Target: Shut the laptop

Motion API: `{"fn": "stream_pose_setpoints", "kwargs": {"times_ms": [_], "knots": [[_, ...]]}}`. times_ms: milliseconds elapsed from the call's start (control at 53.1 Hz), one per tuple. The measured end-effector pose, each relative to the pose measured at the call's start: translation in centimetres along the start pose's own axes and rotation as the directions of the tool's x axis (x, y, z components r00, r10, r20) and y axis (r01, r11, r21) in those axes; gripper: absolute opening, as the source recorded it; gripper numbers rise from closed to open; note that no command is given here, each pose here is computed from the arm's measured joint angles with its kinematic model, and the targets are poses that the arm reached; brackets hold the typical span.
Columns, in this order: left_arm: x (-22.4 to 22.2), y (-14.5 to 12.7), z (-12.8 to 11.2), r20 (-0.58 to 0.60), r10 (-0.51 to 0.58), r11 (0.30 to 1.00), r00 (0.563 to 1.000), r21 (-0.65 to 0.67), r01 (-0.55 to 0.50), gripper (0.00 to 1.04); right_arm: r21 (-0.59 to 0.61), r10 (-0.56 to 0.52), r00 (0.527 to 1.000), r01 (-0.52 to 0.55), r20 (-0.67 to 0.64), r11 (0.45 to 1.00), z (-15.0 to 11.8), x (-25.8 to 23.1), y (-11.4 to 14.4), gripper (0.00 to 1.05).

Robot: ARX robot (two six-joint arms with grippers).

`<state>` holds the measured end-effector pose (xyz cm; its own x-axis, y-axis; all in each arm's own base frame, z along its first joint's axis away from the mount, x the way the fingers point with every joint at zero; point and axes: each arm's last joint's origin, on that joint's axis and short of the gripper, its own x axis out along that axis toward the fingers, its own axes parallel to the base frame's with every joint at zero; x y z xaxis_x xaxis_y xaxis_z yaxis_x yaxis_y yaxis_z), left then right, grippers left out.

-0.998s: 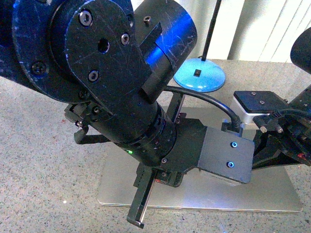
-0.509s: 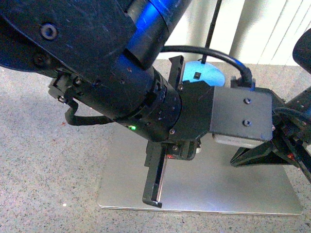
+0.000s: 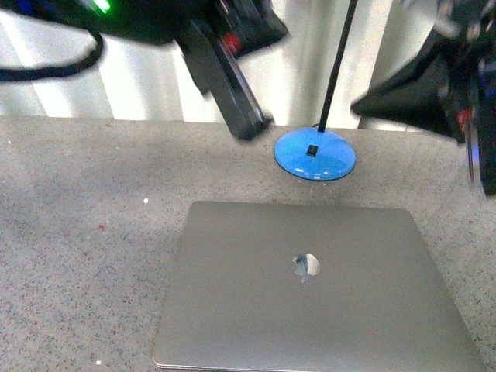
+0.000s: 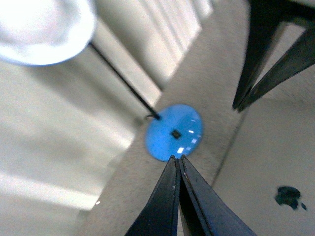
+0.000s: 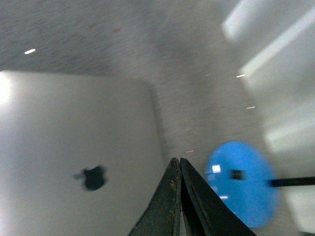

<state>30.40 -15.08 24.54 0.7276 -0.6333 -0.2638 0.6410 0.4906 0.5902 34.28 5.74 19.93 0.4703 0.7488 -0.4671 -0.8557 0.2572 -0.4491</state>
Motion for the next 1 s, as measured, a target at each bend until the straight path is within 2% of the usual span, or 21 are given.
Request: {"fn": "stream_pose_setpoints", "kwargs": {"times_ms": [38, 113, 188, 226, 358, 509, 565, 603, 659, 678, 716, 810, 998], "knots": [[-1.4, 1.1, 0.2, 0.011, 0.071, 0.996, 0.997, -0.063, -0.070, 0.04, -0.013, -0.125, 0.992, 0.126, 0.028, 0.992, 1.5, -1.1, -0.7, 0.03], [-4.2, 2.7, 0.0, 0.018, 0.193, 0.964, 0.981, -0.191, -0.186, 0.04, 0.001, -0.283, 0.957, 0.284, 0.066, 0.959, 3.2, -2.7, -1.2, 0.03], [-7.7, 4.1, -0.8, -0.015, 0.336, 0.889, 0.942, -0.325, -0.322, 0.04, 0.055, -0.454, 0.882, 0.451, 0.125, 0.891, 5.4, -5.2, -1.1, 0.03], [-8.8, 4.4, -1.0, -0.026, 0.372, 0.864, 0.928, -0.357, -0.356, 0.04, 0.081, -0.509, 0.848, 0.502, 0.148, 0.861, 6.1, -6.2, -0.9, 0.03], [-12.7, 4.8, -1.9, -0.072, 0.482, 0.761, 0.873, -0.460, -0.458, 0.04, 0.159, -0.649, 0.739, 0.629, 0.183, 0.761, 7.9, -9.5, 0.1, 0.03], [-16.9, 3.9, -3.3, -0.148, 0.572, 0.631, 0.807, -0.549, -0.548, 0.04, 0.233, -0.763, 0.620, 0.727, 0.184, 0.646, 8.4, -13.0, 1.4, 0.03], [-18.1, 2.5, -3.9, -0.217, 0.637, 0.537, 0.740, -0.563, -0.628, 0.04, 0.252, -0.795, 0.580, 0.755, 0.176, 0.606, 8.2, -14.0, 1.7, 0.03], [-18.5, 1.5, -4.4, -0.234, 0.648, 0.514, 0.725, -0.567, -0.643, 0.04, 0.275, -0.815, 0.557, 0.768, 0.160, 0.578, 8.1, -14.6, 1.8, 0.03], [-19.3, -1.2, -5.8, -0.248, 0.641, 0.501, 0.726, -0.581, -0.641, 0.04, 0.444, -0.872, 0.484, 0.798, -0.070, 0.408, 7.8, -15.1, 2.8, 0.03], [-19.4, -1.7, -6.1, -0.249, 0.637, 0.503, 0.729, -0.583, -0.639, 0.04, 0.474, -0.872, 0.474, 0.800, -0.121, 0.369, 7.5, -15.1, 3.3, 0.03], [-19.5, -2.4, -6.5, -0.250, 0.635, 0.502, 0.731, -0.586, -0.636, 0.04, 0.516, -0.868, 0.462, 0.796, -0.180, 0.316, 6.8, -14.9, 4.4, 0.03], [-19.7, -3.3, -7.0, -0.250, 0.635, 0.500, 0.731, -0.589, -0.636, 0.04, 0.566, -0.860, 0.465, 0.775, -0.209, 0.282, 5.5, -14.4, 6.4, 0.03], [-20.1, -5.1, -8.1, -0.251, 0.636, 0.494, 0.730, -0.594, -0.635, 0.04, 0.595, -0.853, 0.473, 0.758, -0.220, 0.267, 3.3, -13.8, 9.8, 0.03]]}}
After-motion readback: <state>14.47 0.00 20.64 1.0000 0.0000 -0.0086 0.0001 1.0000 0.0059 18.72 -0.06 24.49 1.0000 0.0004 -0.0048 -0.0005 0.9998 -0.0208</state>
